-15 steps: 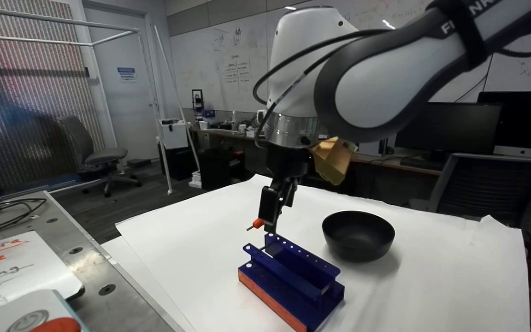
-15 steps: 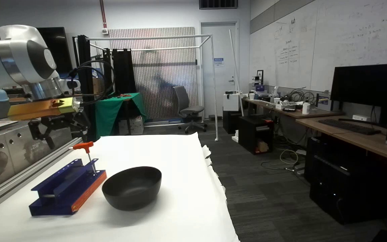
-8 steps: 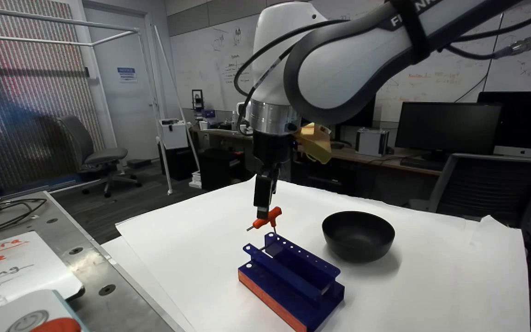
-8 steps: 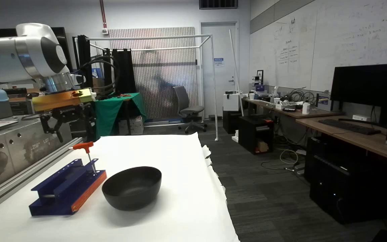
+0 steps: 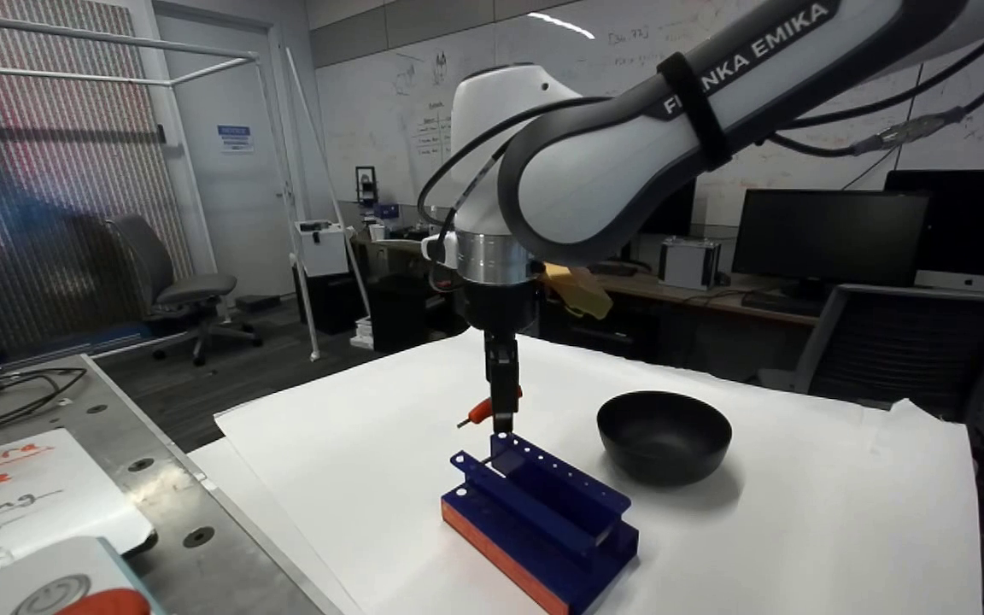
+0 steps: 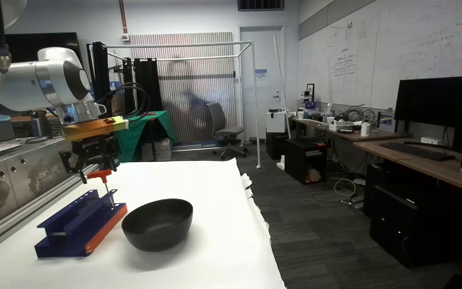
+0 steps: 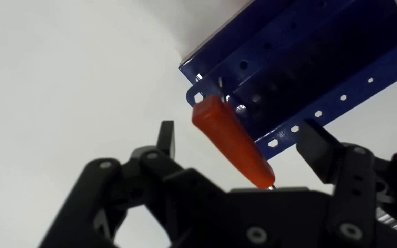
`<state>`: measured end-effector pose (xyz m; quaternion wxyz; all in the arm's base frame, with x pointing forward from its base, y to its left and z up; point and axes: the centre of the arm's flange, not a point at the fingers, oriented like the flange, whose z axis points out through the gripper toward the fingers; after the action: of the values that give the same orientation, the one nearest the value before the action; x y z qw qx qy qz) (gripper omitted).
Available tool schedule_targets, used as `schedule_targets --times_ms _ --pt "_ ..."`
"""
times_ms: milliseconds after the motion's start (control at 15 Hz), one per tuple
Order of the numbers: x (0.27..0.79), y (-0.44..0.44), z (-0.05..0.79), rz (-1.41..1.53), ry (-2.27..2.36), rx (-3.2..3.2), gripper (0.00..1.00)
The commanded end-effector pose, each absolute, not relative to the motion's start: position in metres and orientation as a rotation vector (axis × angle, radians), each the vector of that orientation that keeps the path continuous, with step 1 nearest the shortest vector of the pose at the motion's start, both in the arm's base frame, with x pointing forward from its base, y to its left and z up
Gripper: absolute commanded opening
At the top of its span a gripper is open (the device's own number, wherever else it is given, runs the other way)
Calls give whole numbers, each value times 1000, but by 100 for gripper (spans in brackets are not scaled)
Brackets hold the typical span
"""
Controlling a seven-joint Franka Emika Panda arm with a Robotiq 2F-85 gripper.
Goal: Put the metal object with the orange handle in the black bowl
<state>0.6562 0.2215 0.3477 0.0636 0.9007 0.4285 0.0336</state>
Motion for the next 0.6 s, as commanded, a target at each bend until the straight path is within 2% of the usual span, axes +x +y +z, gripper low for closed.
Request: schedule_targets --times_ms 0,400,533 --pt "674 223 345 125 1373 2663 58" --pt "671 218 349 94 1387 2617 12" --pt "669 216 352 89 1383 2607 6"
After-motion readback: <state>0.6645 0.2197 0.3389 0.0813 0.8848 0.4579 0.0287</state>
